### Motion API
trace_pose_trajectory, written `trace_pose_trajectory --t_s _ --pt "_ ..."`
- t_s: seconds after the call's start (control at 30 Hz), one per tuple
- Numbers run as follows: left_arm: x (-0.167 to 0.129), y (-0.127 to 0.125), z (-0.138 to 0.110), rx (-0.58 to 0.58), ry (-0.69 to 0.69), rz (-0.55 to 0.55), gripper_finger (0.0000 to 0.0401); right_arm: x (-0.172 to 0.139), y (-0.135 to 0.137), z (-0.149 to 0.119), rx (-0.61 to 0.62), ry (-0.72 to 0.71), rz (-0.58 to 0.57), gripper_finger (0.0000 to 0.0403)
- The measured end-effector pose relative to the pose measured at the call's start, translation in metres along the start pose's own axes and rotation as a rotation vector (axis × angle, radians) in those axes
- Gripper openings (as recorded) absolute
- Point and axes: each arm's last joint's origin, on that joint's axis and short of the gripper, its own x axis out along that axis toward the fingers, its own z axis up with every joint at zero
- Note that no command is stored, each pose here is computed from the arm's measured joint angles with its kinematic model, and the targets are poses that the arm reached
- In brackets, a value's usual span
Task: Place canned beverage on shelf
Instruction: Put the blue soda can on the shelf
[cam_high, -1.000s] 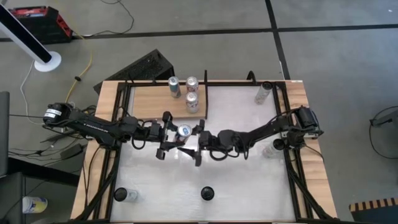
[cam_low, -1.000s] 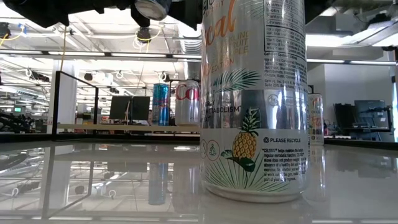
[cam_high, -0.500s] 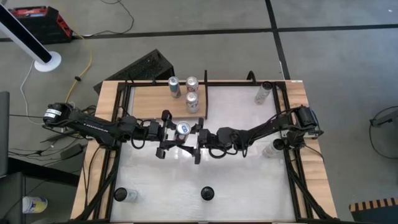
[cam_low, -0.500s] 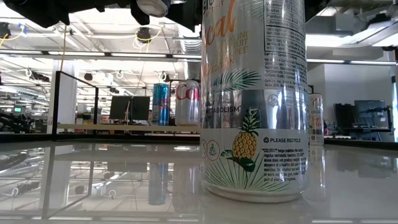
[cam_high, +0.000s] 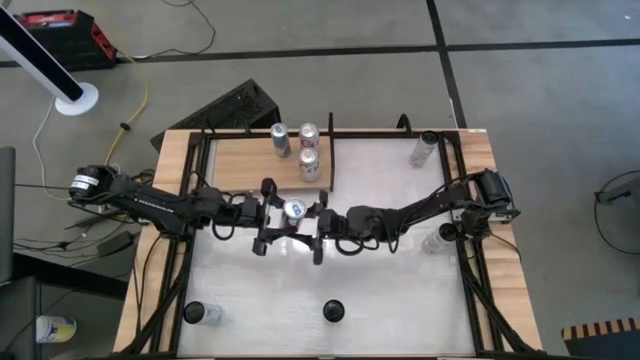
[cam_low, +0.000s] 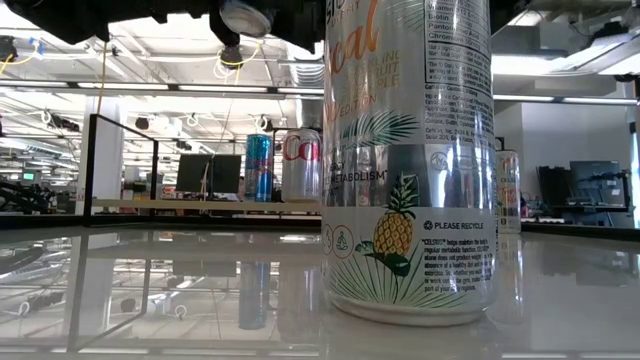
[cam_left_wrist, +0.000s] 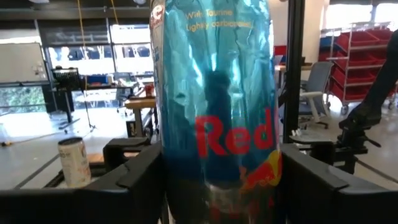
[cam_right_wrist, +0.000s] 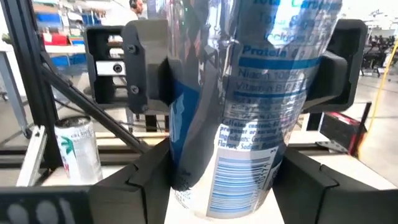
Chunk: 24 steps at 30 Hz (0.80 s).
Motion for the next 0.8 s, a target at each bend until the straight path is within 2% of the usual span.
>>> trace_pose_trajectory --t_s 0.13,0.23,0.5,0.67,0.8 --pt "0.000 0.000 -0.002 -0.023 0.023 -0.001 0.0312 0.000 0.000 -0.012 -0.019 0.101 0.000 0.0245" --pt "0.000 0.000 -0.004 -0.023 0.047 0.007 0.0339 -0.001 0.000 -0.015 0.004 0.138 -0.007 0.0245" --pt "-0.008 0.002 0.007 -0.011 0.047 0.014 0.0348 -0.003 0.002 -0.025 0.022 0.238 -0.021 0.0245" --pt "-0.018 0.004 0.018 0.005 0.061 0.065 0.0349 -0.003 0.002 -0.024 0.026 0.237 -0.022 0.0245" --pt "-0.021 0.006 0.017 -0.015 0.099 0.108 0.0349 -0.003 0.002 -0.024 0.026 0.235 -0.023 0.0245"
